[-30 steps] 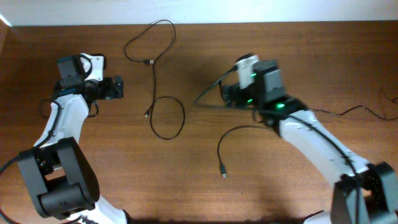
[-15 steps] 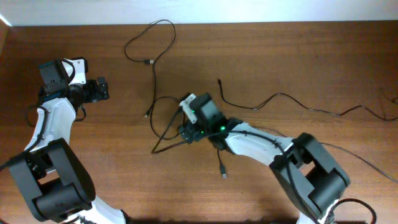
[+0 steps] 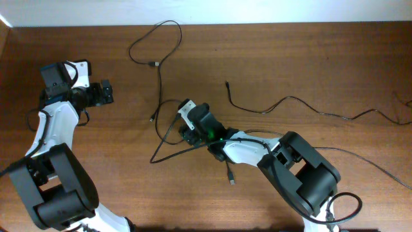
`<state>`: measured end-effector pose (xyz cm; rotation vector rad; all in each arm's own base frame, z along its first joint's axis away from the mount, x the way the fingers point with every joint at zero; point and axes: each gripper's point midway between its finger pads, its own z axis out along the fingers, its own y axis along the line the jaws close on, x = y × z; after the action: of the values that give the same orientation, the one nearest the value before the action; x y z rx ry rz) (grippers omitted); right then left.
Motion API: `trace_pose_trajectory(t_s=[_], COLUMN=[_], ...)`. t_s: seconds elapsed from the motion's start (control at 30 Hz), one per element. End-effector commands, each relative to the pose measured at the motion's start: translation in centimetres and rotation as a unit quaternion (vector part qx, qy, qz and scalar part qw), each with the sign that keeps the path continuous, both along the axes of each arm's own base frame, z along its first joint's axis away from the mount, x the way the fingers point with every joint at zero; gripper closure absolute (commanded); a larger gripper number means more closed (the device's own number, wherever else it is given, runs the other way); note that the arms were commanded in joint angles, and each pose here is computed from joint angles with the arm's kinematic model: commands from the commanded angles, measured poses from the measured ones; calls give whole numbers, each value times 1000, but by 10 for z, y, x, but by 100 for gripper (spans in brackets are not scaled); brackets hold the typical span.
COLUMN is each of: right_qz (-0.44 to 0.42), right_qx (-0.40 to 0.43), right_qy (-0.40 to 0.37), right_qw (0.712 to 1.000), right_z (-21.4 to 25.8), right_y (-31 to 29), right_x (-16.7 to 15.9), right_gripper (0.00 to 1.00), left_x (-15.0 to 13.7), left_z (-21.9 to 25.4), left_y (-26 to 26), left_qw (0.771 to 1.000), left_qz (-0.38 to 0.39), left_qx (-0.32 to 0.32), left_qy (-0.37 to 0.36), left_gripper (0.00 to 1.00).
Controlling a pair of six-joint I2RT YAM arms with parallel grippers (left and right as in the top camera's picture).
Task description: Untangle cables
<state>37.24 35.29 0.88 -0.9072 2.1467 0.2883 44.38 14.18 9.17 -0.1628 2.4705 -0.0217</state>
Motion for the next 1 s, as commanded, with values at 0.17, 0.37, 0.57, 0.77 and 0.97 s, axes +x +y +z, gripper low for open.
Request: trace_pose_trajectory(t_s=[0.17, 0.37, 0.57, 0.77, 0.97], right_qz=[-10, -55, -93, -125, -59], right_qx=[-6, -23, -13, -6, 10], right_qy=[-4, -19, -64, -103, -45], right_qw=[1000, 998, 993, 987, 997], right_z=[-8, -7, 39, 94, 67], right_y=[-1, -26, -39, -53, -32], right_x=[5, 26, 43, 46, 28], right_gripper=[96, 96, 96, 96, 29], left_x=[2, 2, 2, 2, 2], left_z=[15, 15, 15, 15, 15], left_y=[3, 3, 3, 3, 3], left_qw=[1000, 1000, 1000, 1000, 1000], left_qz=[7, 7, 7, 7, 7], left_qx=[2, 2, 2, 2, 2], left_qy=[-16, -16, -16, -16, -16], left_gripper=[1, 1, 1, 1, 1])
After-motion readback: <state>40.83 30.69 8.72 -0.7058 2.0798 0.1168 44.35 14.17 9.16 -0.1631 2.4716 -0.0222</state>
